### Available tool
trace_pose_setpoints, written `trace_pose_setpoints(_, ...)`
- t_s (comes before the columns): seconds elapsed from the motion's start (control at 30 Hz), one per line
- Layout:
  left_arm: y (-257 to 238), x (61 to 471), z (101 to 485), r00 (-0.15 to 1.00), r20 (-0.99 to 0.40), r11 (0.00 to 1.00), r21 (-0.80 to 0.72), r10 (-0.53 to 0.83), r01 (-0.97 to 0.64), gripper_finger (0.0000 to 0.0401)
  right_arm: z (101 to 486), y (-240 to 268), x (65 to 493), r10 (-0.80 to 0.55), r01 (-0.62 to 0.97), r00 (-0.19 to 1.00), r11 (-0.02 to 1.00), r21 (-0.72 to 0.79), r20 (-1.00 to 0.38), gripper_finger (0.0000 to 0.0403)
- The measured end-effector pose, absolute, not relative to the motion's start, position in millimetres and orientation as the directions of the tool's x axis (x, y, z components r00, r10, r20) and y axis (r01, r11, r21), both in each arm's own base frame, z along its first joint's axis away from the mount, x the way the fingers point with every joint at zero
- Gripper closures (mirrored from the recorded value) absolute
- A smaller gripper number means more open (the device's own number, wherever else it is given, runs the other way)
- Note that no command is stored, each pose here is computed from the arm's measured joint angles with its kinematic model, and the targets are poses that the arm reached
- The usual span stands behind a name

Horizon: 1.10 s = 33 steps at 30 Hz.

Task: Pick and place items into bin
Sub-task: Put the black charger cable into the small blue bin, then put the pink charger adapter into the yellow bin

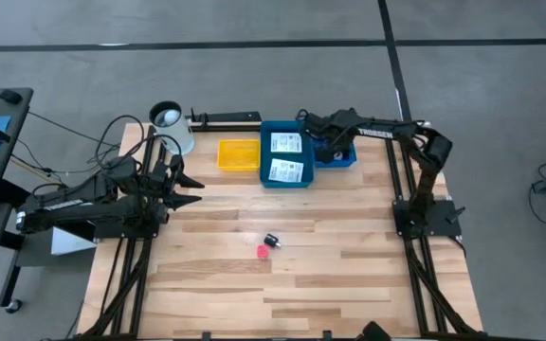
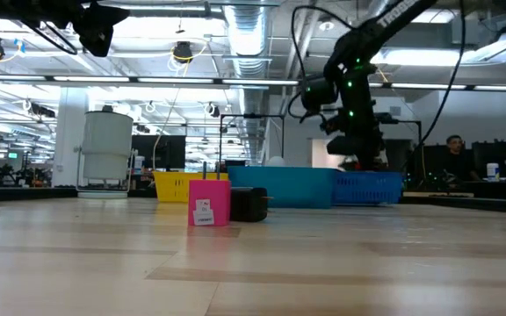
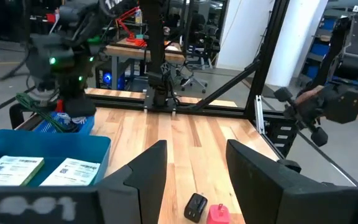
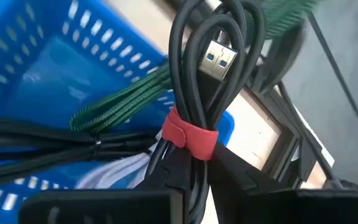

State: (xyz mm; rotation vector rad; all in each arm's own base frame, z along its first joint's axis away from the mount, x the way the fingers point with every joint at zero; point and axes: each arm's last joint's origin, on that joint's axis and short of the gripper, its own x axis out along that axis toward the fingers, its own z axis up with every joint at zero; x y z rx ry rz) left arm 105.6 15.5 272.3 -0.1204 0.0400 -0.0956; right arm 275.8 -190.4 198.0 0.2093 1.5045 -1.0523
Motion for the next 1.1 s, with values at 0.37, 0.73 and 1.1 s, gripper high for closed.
trace_pose_setpoints(0.37, 16, 106, 273, 0.995, -0.026, 0.989, -0.117, -0.095, 0.091, 0.0246, 205, -174, 290, -0.469, 0.578, -0.181, 0.66, -0.479, -0.864, 0.0313)
trace_pose_setpoints(0.73, 16, 106, 272, 0.996, -0.035, 0.991, -0.112, -0.079, 0.075, 0.0246, 236, -151, 304, -0.482, 0.516, -0.147, 0.708, -0.482, -0.864, 0.021)
trace_pose_setpoints(1.1, 21, 105, 268, 0.993, -0.076, 0.989, -0.11, 0.094, -0.102, 0.0246, 304, -35, 303, -0.409, 0.172, 0.135, 0.907, -0.385, -0.903, 0.0198)
